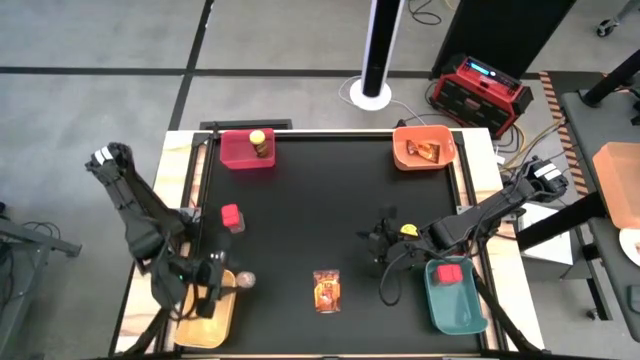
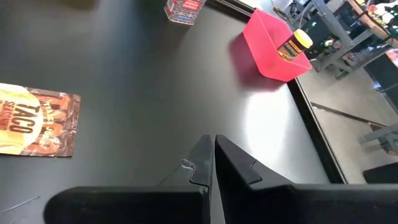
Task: Sort spices by type
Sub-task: Put the brown seasoning bottle into the yellow bin
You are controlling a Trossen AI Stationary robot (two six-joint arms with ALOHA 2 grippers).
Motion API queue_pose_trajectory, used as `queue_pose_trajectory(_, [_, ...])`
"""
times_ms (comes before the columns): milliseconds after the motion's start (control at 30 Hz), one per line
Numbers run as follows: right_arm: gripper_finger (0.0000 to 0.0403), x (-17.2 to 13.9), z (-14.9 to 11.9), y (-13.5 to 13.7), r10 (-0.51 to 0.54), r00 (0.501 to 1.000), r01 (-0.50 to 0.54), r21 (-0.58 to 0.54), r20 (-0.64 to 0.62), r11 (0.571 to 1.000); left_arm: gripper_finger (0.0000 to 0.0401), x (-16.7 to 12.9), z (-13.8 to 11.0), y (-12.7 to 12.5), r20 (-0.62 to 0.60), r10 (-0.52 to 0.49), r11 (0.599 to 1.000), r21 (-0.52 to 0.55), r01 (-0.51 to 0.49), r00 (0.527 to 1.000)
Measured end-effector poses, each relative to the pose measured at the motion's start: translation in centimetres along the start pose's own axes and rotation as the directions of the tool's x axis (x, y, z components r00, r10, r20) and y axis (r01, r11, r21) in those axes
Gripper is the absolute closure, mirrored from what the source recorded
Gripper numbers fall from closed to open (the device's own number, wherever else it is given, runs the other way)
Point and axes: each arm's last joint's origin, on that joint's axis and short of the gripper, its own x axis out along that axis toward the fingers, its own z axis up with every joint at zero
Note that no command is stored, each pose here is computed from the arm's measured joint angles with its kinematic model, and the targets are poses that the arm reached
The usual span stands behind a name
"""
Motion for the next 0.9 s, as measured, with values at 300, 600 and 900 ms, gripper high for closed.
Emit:
queue_pose_trajectory(300, [0.0393,0.0,0.0,0.0,0.001,1.000,-0.001,0.006,0.000,1.000,0.0232,-0.5,-5.2,1.8,-0.059,-0.125,0.915,-0.392,0.093,0.990])
queue_pose_trajectory(600, [0.0393,0.0,0.0,0.0,0.004,1.000,-0.004,0.021,0.000,1.000,0.0232,-1.3,-6.4,0.8,-0.102,-0.225,0.935,-0.302,0.186,0.969])
queue_pose_trajectory(900, [0.0393,0.0,0.0,0.1,0.024,1.000,-0.024,0.028,0.004,0.999,0.0232,-3.1,-8.1,-0.2,-0.195,-0.276,0.924,-0.325,0.203,0.941])
